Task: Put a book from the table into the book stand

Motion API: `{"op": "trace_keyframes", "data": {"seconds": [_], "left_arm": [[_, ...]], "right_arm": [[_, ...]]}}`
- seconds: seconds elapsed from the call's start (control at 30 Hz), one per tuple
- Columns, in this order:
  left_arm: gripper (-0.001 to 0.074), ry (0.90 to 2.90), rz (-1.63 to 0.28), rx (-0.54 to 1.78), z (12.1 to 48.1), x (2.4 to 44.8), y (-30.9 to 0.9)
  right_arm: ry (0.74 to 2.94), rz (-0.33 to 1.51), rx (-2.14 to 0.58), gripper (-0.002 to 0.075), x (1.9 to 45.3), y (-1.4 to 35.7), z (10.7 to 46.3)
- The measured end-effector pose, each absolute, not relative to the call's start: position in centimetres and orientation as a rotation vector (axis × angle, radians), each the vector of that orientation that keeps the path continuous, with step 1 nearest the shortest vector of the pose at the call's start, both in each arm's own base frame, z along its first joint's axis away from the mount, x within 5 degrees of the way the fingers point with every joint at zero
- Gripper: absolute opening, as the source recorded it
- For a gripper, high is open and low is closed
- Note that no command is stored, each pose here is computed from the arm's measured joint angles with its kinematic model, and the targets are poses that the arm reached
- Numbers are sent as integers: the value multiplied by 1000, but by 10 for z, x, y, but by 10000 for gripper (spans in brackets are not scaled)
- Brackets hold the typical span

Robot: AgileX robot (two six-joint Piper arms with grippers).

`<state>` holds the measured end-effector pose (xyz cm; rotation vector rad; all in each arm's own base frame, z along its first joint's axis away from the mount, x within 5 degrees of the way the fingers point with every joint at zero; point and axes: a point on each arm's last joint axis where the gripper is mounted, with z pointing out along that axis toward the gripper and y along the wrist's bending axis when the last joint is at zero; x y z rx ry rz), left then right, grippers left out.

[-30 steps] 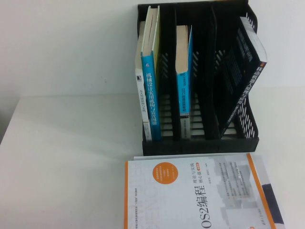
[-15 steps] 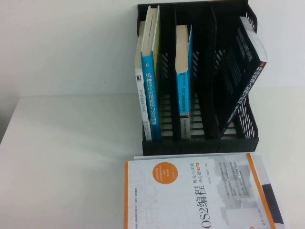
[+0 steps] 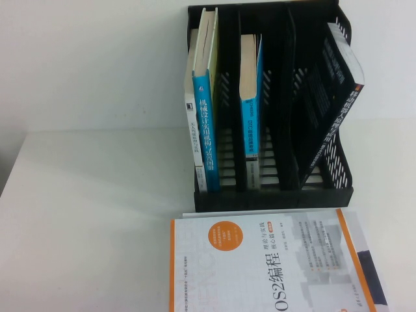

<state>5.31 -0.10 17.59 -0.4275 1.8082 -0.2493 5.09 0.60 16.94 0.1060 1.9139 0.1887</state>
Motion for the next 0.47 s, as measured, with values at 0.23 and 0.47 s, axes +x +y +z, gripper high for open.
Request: {"op": "trace_keyframes", "data": {"seconds": [0.23,0.47], "left_arm": [[-4,1808,-249,-427,176,53,-1],[-4,1808,-249,-427,176,53,-1]], "right_arm": [[1914,188,106,-3,51,6,169],[1914,196,120,-3,51,6,169]]}}
